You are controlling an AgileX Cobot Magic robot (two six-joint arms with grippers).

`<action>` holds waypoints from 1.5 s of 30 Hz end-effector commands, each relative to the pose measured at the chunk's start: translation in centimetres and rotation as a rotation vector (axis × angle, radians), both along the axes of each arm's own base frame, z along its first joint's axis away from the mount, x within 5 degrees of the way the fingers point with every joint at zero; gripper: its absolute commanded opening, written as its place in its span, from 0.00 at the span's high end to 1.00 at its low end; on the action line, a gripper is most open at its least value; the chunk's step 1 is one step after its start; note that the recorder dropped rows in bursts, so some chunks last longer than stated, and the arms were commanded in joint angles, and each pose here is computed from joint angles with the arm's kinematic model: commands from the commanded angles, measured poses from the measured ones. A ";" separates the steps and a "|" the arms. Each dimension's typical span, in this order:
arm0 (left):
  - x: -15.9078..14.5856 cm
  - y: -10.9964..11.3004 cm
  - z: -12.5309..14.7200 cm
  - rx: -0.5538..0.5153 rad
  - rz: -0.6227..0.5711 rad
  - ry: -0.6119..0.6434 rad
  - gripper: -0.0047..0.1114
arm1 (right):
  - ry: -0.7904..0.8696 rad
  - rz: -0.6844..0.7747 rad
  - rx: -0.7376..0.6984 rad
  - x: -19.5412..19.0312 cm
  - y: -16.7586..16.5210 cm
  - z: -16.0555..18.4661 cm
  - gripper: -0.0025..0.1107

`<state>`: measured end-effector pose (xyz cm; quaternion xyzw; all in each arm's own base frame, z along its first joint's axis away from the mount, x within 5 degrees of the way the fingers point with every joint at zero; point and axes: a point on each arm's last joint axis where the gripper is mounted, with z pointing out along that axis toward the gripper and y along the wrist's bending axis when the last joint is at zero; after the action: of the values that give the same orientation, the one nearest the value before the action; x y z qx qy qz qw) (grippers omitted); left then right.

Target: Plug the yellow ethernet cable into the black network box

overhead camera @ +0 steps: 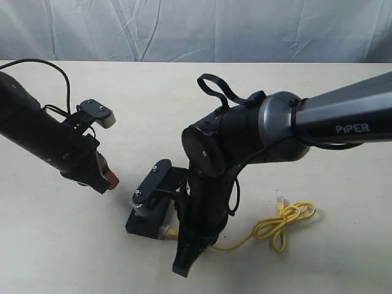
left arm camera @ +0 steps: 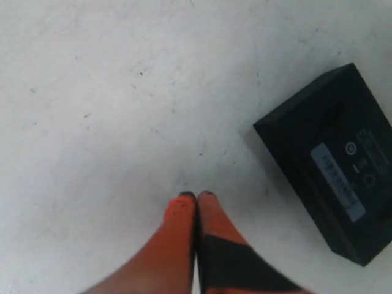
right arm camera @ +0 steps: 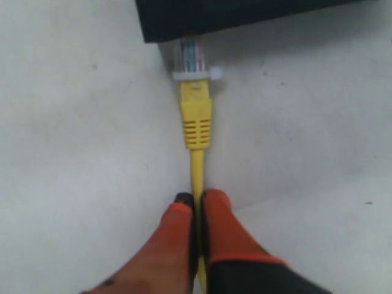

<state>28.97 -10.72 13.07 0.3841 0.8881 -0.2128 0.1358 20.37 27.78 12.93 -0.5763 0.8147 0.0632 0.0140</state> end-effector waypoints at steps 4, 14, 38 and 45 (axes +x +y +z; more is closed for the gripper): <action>0.1 -0.4 0.2 -0.035 -0.024 -0.018 0.96 | -0.049 -0.023 0.058 0.4 0.5 -0.1 0.98; 0.0 -1.1 -1.9 -0.103 -0.049 0.056 0.96 | -0.052 -0.006 -0.019 0.5 -0.2 -0.2 0.98; -0.1 -1.5 -2.1 -0.158 -0.100 0.055 0.96 | -0.176 0.048 0.010 1.5 0.1 -0.1 0.98; -0.2 -1.6 -2.0 -0.172 -0.097 0.063 0.96 | -0.181 0.029 0.023 1.6 0.2 -0.1 0.98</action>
<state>28.83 -12.02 10.91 0.4106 0.8535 -0.2934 0.1297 21.87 27.97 12.83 -0.5909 0.8019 0.0214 0.0858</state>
